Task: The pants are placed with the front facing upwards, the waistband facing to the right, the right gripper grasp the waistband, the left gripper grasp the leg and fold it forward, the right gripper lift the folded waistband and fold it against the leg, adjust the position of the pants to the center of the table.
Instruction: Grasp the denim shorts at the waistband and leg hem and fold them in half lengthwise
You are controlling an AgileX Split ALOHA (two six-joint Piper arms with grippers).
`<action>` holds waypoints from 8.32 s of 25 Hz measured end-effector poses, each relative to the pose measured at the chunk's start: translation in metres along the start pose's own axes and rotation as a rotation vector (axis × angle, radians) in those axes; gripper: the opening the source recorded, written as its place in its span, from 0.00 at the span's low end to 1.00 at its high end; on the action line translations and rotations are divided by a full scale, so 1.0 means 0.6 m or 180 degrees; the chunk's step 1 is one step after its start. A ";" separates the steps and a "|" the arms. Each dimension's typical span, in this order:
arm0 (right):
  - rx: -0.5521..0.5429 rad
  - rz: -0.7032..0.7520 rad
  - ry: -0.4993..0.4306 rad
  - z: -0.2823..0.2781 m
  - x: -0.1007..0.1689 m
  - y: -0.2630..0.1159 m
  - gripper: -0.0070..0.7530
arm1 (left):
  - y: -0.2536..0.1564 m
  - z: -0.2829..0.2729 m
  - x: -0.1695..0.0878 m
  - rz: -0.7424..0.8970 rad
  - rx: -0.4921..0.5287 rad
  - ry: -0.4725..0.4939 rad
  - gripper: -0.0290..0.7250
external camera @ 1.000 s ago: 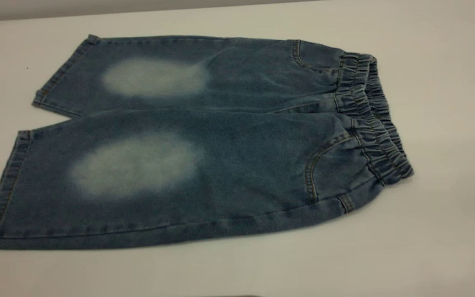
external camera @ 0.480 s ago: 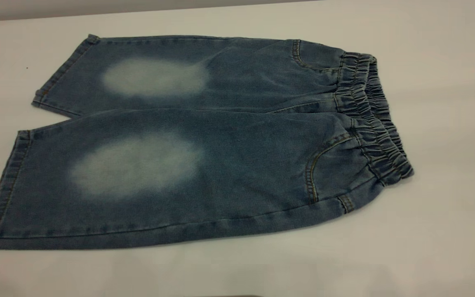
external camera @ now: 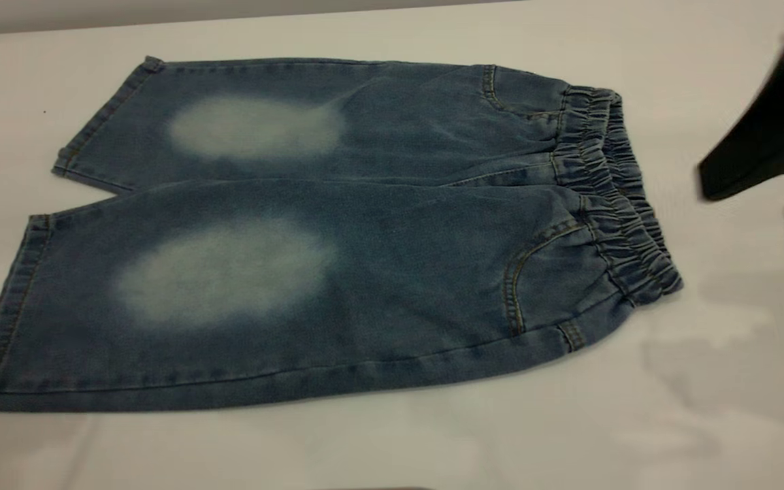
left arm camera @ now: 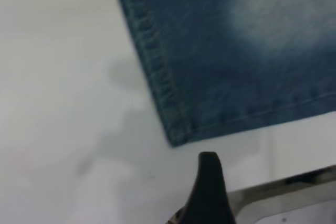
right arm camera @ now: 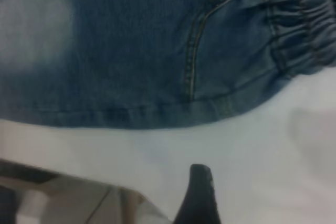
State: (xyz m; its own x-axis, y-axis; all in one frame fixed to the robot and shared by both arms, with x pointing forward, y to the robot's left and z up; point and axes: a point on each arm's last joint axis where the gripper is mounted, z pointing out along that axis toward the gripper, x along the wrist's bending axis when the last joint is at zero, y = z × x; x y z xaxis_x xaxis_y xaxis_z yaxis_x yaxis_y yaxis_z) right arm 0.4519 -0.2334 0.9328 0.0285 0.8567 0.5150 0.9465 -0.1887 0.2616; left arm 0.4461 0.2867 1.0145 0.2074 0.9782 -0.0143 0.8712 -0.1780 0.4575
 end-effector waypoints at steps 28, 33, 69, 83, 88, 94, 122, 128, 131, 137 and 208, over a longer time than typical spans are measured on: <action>0.0263 0.0698 0.0502 0.194 -0.117 0.031 0.69 | 0.051 0.049 -0.016 0.0024 -0.0110 -0.0589 0.76; 0.0220 0.0607 0.0567 0.201 -0.116 0.041 0.68 | 0.051 0.049 -0.016 0.0024 -0.0110 -0.0589 0.76; 0.0085 -0.0201 0.0894 0.201 -0.104 0.047 0.62 | 0.052 0.049 -0.018 0.0007 -0.0135 -0.0621 0.77; -0.0102 0.0084 0.0877 0.182 -0.138 0.063 0.53 | 0.048 0.066 -0.014 0.0167 0.0025 -0.0597 0.77; -0.0106 0.0106 0.0906 0.182 -0.137 0.064 0.53 | 0.048 0.066 -0.014 0.0173 0.0025 -0.0595 0.77; -0.0083 0.0094 0.0945 0.183 -0.134 0.062 0.51 | 0.048 0.066 -0.014 0.0174 0.0026 -0.0594 0.77; -0.0006 -0.0158 0.1212 0.200 -0.114 0.048 0.06 | -0.094 0.207 0.018 0.1831 0.0849 -0.0114 0.68; -0.0009 -0.0157 0.1224 0.200 -0.114 0.048 0.06 | -0.107 0.256 0.022 0.1858 0.0902 -0.0124 0.68; -0.0011 -0.0154 0.1238 0.199 -0.113 0.048 0.06 | -0.112 0.273 0.023 0.1872 0.0891 -0.0113 0.68; -0.0011 -0.0154 0.1238 0.199 -0.113 0.048 0.07 | -0.116 0.293 0.025 0.1890 0.0846 -0.0082 0.67; 0.0089 0.2803 0.1344 0.116 -0.125 0.069 0.44 | 0.287 0.342 -0.031 0.0969 -0.1190 0.0262 0.54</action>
State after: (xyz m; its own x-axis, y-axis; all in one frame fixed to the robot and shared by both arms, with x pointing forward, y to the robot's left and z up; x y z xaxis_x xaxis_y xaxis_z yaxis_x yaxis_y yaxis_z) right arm 0.5115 -0.2718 0.8482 0.6167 0.1712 0.7684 0.6493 -0.6626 -0.3734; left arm 0.6834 0.2157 0.9114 0.3788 0.8956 0.2332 0.5539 -0.4212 0.7182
